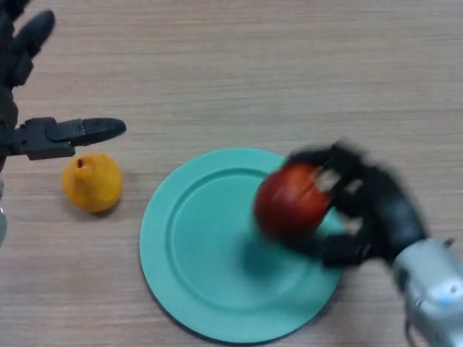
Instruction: Pick up the red apple and place it on the plate
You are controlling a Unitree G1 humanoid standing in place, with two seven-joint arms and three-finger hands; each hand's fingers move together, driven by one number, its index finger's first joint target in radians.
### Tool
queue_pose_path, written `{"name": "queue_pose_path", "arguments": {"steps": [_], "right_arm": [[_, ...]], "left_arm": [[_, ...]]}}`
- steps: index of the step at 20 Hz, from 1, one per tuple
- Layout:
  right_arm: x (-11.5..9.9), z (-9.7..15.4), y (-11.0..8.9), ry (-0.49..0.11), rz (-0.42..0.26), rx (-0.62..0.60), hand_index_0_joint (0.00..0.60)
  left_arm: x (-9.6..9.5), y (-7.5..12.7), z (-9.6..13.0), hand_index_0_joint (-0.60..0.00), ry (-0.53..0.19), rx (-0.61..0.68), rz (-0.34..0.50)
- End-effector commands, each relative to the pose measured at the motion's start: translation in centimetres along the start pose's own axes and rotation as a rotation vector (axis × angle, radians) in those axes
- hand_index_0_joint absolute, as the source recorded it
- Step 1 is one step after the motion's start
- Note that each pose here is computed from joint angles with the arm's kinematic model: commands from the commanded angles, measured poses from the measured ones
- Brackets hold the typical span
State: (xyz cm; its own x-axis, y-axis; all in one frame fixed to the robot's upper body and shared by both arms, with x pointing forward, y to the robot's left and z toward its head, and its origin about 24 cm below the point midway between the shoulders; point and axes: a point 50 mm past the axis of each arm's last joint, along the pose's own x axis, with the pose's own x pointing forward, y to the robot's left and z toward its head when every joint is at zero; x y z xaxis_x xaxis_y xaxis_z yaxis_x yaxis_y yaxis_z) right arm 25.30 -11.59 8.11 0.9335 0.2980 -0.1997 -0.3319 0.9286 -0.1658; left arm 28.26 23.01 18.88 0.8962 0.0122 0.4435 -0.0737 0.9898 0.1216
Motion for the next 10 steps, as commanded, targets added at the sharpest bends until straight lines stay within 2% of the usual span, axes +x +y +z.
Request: {"name": "queue_pose_path", "arguments": {"steps": [1,2,3,4,6,7,10], "right_arm": [[-0.8,2.7,-1.1,-0.145,-0.044,-0.014,0.301],[-1.0,2.6,-0.7,-0.126,-0.012,-0.006,0.201],[-1.2,2.6,0.1,-0.104,0.043,0.012,0.056],[-1.3,2.8,0.4,-0.098,0.065,0.017,0.000],[-1.2,3.7,0.3,-0.120,0.084,0.046,0.000],[-1.3,5.0,-0.3,-0.158,0.088,0.085,0.000],[-1.4,7.4,-1.9,-0.241,0.064,0.108,0.000]], "left_arm": [[0.3,1.9,4.3,0.000,-0.260,0.078,0.067],[0.3,1.8,4.3,0.000,-0.253,0.075,0.062],[0.0,1.6,4.2,0.000,-0.233,0.063,0.040],[-0.1,1.5,4.2,0.000,-0.222,0.055,0.027],[-0.4,1.6,4.1,0.000,-0.169,0.010,0.000],[-0.5,1.7,4.0,0.000,-0.129,-0.017,-0.009],[-1.0,1.6,3.9,0.000,-0.075,-0.029,-0.044]]}}
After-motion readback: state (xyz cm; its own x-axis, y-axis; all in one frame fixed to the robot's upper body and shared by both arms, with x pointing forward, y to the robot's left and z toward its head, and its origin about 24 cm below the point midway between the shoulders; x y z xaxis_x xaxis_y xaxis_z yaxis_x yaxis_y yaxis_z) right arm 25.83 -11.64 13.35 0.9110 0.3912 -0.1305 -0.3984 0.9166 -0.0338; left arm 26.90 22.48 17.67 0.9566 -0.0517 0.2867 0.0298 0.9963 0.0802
